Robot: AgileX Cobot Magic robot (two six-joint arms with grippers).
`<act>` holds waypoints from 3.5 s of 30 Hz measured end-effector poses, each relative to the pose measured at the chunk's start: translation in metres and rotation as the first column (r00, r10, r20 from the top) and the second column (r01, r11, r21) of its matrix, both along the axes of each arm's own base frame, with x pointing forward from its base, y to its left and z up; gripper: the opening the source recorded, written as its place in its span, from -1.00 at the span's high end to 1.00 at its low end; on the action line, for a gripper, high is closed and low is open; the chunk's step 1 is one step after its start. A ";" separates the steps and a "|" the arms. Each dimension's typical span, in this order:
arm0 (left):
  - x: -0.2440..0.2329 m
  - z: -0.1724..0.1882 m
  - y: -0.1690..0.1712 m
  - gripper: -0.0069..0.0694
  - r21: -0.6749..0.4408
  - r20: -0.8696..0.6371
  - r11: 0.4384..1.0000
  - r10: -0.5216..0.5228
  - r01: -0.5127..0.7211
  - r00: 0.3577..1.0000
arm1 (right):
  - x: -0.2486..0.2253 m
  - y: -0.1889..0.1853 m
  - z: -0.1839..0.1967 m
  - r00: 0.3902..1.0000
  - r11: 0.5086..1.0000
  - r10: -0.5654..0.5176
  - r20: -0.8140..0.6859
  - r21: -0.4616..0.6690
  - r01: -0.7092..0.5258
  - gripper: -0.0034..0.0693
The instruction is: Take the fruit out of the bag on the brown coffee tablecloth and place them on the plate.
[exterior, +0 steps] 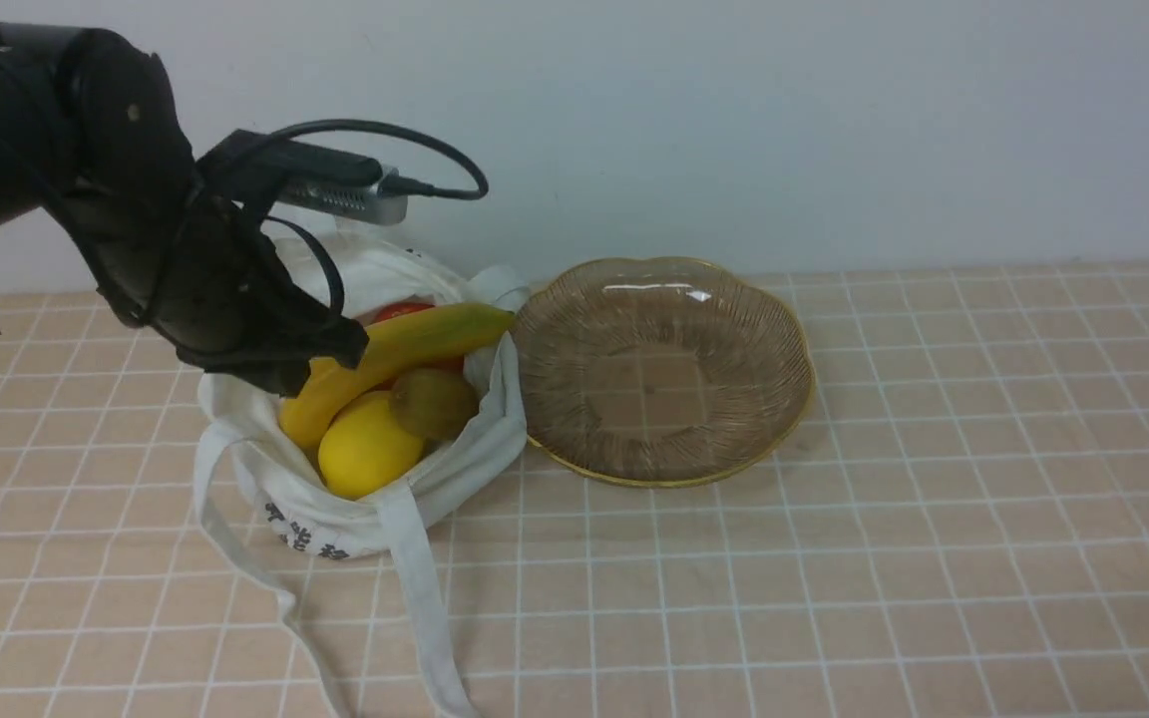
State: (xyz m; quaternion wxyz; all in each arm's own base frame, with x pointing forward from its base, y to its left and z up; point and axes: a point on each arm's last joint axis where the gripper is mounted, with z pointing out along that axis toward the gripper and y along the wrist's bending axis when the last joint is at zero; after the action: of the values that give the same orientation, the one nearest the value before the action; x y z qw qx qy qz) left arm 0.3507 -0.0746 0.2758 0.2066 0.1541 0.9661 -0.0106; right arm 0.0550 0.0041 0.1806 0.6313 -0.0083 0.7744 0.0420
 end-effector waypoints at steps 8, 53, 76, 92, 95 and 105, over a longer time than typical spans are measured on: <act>0.017 -0.011 -0.003 -0.24 0.014 0.084 1.000 -0.029 0.028 0.996 | 0.000 0.000 0.000 1.000 1.000 0.000 0.000 0.000 0.000 0.94; -0.005 0.074 0.004 -0.02 -0.010 0.236 1.000 0.006 -0.003 0.972 | 0.000 0.000 0.000 1.000 1.000 0.000 -0.001 0.000 0.000 0.94; 0.089 -0.042 -0.153 -0.02 -0.528 -0.004 0.849 -0.038 0.030 0.999 | 0.000 0.000 0.000 1.000 1.000 0.000 -0.001 0.000 0.000 0.94; 0.101 -0.055 -0.164 -0.78 -0.486 -0.002 0.869 -0.111 0.096 0.994 | 0.000 0.000 0.000 1.000 1.000 0.000 -0.001 0.000 0.000 0.94; 0.100 -0.022 -0.162 -0.52 -0.425 0.040 0.887 -0.178 0.178 0.983 | 0.000 0.000 0.000 1.000 1.000 0.000 -0.001 0.000 0.000 0.94; 0.057 0.137 -0.124 0.81 -0.200 0.318 0.930 -0.238 0.310 0.918 | 0.000 0.000 0.000 1.000 1.000 0.000 -0.001 0.000 0.000 0.94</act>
State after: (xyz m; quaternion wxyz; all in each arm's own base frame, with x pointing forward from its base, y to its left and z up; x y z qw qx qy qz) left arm 0.4075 -0.1984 0.4126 0.3590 0.2618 0.8854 -0.1366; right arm 0.0549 0.0041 0.1805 0.6310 -0.0083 0.7746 0.0420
